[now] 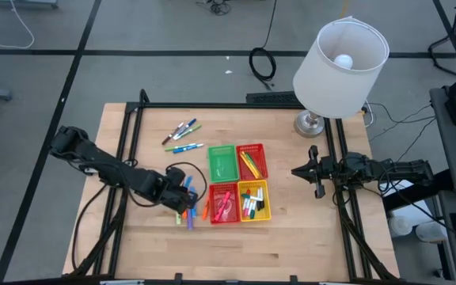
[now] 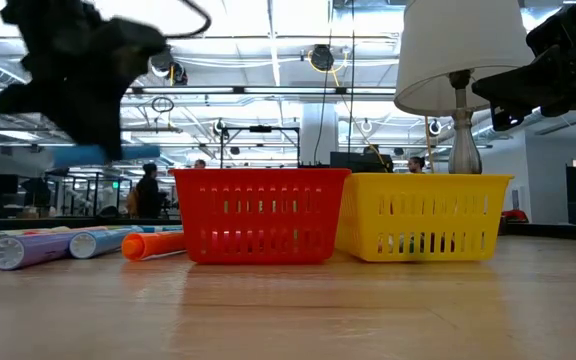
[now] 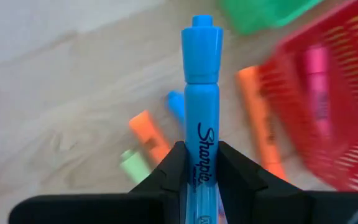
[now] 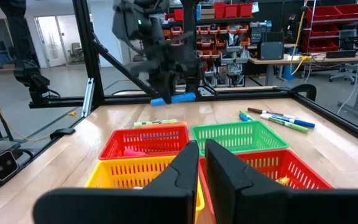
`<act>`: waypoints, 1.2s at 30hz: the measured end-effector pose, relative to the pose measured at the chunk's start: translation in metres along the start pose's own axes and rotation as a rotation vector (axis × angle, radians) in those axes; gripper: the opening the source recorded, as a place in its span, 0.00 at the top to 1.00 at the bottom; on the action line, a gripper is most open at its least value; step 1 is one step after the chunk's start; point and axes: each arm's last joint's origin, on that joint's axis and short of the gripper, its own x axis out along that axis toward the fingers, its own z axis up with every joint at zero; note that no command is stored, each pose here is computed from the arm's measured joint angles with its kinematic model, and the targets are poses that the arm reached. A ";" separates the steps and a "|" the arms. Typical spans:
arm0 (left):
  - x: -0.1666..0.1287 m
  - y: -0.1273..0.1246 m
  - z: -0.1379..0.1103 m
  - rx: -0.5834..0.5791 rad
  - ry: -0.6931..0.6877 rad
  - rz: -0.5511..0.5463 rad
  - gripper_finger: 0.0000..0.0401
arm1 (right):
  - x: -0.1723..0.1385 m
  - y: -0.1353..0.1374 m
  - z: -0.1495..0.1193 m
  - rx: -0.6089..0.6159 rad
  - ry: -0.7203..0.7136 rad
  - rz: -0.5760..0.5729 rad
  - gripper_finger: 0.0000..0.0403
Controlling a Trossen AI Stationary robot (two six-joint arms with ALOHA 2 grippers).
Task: Pick & Place Markers
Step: Put the large blue highlighter into the bottom red bin
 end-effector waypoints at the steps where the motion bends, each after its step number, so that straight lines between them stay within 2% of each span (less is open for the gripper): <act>1: -0.004 -0.004 0.002 0.013 -0.014 -0.015 0.84 | 0.000 0.000 0.000 0.000 0.000 0.000 0.96; 5: -0.016 -0.016 0.009 0.076 -0.075 -0.072 0.84 | 0.000 0.000 0.000 0.000 0.000 0.000 0.96; 13: -0.034 -0.045 0.019 0.243 -0.166 -0.277 0.84 | 0.000 0.000 0.000 0.000 0.000 0.000 0.96; 16: -0.035 -0.048 0.022 0.293 -0.177 -0.306 0.84 | 0.000 0.000 0.000 0.000 0.000 0.000 0.96; 22: -0.032 -0.047 0.031 0.329 -0.163 -0.303 0.84 | 0.000 0.000 0.000 0.000 -0.001 0.000 0.96; 27: -0.029 -0.046 0.041 0.314 -0.151 -0.302 0.84 | 0.000 0.000 0.000 0.000 0.000 0.000 0.96; 36: -0.030 -0.056 0.055 0.365 -0.162 -0.431 0.83 | 0.000 0.000 0.000 0.000 0.000 0.000 0.96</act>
